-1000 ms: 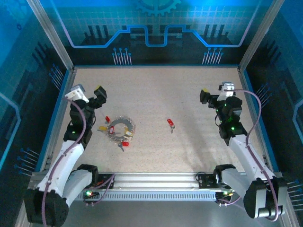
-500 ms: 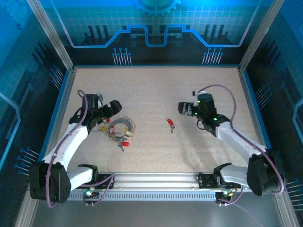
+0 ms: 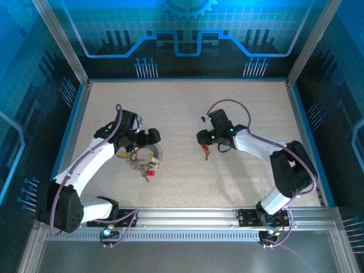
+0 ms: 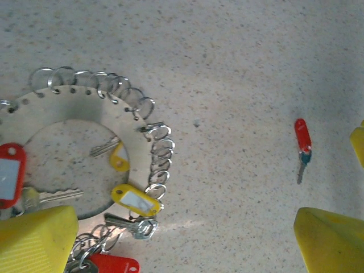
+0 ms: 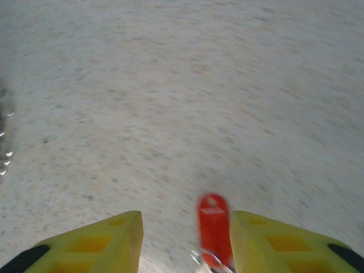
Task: Put the keys on the keyring
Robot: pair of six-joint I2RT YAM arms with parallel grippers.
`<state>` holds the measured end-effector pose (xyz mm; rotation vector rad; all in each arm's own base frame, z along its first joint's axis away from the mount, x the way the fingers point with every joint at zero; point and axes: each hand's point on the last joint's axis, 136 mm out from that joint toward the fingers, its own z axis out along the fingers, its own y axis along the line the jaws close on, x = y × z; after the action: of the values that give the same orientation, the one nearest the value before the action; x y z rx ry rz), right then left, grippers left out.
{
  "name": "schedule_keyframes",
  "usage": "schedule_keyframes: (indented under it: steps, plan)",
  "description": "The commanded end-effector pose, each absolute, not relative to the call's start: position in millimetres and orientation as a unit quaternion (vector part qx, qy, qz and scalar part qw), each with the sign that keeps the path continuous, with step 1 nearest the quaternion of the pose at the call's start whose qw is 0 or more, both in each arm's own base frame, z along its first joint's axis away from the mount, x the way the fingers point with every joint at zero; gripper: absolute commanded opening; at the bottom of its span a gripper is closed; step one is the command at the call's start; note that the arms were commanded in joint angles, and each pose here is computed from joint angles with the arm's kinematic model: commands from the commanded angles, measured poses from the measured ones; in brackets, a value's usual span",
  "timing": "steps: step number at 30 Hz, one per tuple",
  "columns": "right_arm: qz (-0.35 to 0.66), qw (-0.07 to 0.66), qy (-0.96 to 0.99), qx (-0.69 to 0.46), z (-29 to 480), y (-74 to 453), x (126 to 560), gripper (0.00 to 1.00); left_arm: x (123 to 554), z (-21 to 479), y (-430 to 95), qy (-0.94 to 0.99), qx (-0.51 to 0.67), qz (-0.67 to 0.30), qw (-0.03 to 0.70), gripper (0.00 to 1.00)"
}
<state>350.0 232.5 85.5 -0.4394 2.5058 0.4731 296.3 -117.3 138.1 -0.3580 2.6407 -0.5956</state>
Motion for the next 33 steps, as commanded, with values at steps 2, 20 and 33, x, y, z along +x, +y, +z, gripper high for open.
schedule_keyframes:
  steps: [2, 20, 33]
  plan:
    - [0.246, 0.308, 0.855, -0.337, 103, 312, 345, 0.39, 295, 172, -97, 0.932, -0.162, -0.214, 0.245, 0.99]
    - [0.238, 0.205, 0.723, -0.615, 42, 426, 321, 0.50, 274, 150, -36, 0.932, -0.233, -0.186, 0.204, 0.99]
    - [0.420, 0.066, 0.714, -0.556, 52, 431, 259, 0.52, 277, 95, -75, 0.870, -0.352, -0.323, 0.119, 0.99]
